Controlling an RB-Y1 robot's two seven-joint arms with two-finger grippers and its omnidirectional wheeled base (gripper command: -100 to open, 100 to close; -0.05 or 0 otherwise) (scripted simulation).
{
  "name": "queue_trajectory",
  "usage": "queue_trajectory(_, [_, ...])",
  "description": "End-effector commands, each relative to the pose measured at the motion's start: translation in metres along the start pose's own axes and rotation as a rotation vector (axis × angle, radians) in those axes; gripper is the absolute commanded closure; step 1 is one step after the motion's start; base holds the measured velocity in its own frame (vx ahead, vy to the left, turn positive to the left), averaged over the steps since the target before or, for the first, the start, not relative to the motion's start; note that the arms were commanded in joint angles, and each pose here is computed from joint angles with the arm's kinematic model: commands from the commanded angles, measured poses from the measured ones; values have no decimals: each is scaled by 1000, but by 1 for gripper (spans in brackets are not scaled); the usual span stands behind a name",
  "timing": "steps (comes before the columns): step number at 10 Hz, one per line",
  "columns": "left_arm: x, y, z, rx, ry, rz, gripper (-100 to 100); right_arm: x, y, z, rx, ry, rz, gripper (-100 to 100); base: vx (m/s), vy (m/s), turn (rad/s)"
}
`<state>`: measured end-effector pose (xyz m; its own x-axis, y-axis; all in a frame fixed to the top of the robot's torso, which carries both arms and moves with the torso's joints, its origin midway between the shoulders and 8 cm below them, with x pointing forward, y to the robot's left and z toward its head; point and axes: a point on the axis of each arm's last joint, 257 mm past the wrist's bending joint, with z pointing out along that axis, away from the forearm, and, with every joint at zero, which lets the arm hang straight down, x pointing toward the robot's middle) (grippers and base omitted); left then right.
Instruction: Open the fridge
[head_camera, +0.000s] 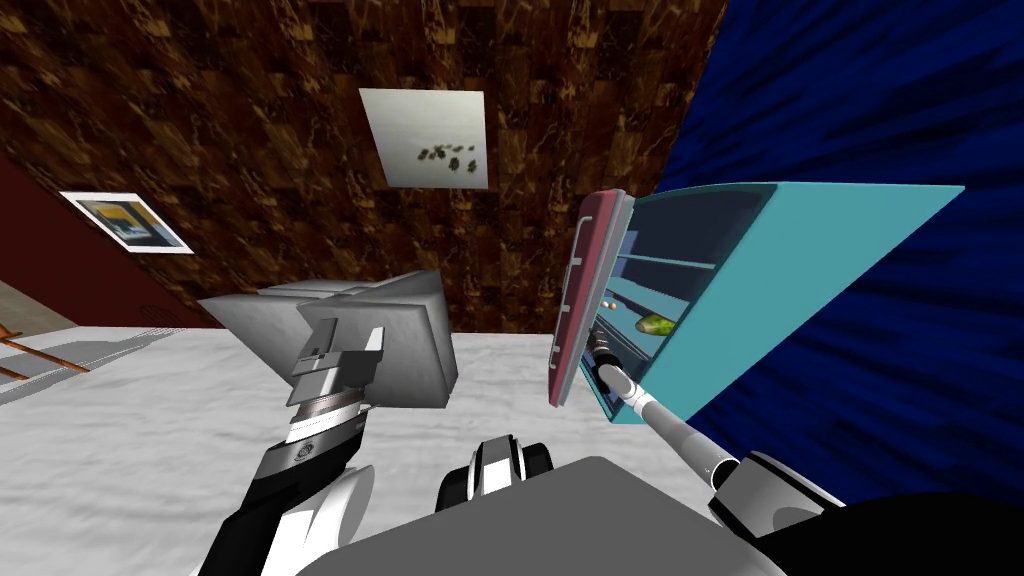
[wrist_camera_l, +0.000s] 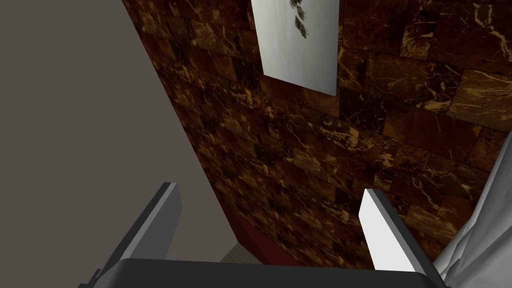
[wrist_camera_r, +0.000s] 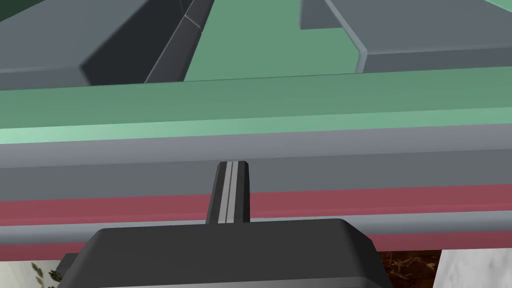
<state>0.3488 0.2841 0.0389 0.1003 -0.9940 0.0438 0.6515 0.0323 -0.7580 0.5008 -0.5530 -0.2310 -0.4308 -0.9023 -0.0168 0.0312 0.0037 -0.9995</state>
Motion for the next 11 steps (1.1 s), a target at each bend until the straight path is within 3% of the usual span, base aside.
queue_trajectory(1, [0,0,0,0,0,0,0,27,-15,11,22,64,-1,100,140,291,-59])
queue_trajectory(3, [0,0,0,0,0,0,0,25,-11,10,17,57,-1,100,75,168,-19])
queue_trajectory(4, [0,0,0,0,0,0,0,38,-21,19,12,67,-8,-100,82,135,-30])
queue_trajectory(11, [0,0,0,0,0,0,0,80,-57,47,-3,94,-19,-100,102,166,-31])
